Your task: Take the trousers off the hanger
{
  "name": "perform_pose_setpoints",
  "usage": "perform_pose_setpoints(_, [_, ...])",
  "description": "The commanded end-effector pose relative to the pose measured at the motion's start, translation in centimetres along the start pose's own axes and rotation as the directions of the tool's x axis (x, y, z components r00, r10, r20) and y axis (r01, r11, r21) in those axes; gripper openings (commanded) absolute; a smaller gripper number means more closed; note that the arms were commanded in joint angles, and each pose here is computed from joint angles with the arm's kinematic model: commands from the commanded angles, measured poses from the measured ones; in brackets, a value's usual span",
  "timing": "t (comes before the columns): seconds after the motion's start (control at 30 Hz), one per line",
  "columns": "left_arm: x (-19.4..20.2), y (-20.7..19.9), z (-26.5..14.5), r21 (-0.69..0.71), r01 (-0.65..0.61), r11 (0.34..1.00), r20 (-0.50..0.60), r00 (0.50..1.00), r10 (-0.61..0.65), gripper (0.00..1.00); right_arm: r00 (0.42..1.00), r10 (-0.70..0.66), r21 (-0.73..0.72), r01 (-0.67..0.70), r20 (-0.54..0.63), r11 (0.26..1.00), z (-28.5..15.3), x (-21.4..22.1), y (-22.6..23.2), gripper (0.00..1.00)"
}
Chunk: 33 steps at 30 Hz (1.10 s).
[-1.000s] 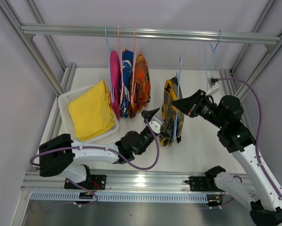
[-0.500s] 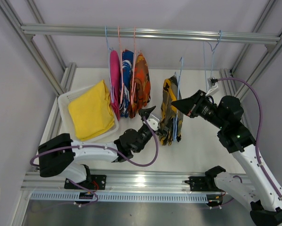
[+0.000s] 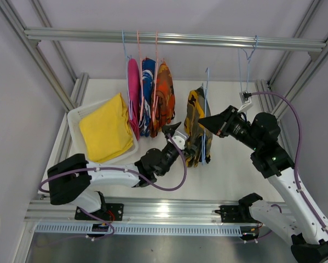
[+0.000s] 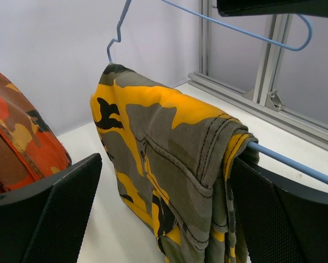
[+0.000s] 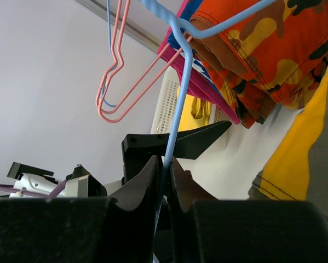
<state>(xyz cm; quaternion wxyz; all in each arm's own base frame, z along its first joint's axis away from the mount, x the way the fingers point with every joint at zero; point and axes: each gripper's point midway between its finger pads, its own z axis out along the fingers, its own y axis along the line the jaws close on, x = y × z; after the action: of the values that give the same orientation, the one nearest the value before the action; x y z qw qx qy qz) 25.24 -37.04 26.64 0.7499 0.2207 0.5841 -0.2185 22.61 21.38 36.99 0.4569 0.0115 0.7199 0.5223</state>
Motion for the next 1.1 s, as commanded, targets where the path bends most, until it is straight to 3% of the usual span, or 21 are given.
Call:
perform_pose_setpoints(0.0, [-2.4,0.7,1.6,-0.064,0.074,0.995,0.081,0.994,-0.069,0.99,0.990,-0.075,-0.177,0.096,0.120,0.979,-0.9,-2.9,4.9,0.00])
perform_pose_setpoints(0.83, [-3.2,-1.7,1.9,0.002,0.108,0.994,0.064,0.992,-0.108,0.99,0.988,-0.097,-0.151,0.114,0.116,0.982,-0.4,-2.7,3.8,0.00])
perform_pose_setpoints(1.07, [-2.2,-0.4,3.7,-0.125,0.017,0.992,0.027,1.000,-0.014,0.99,0.987,-0.099,-0.164,0.119,0.127,0.979,-1.0,-2.8,4.3,0.00])
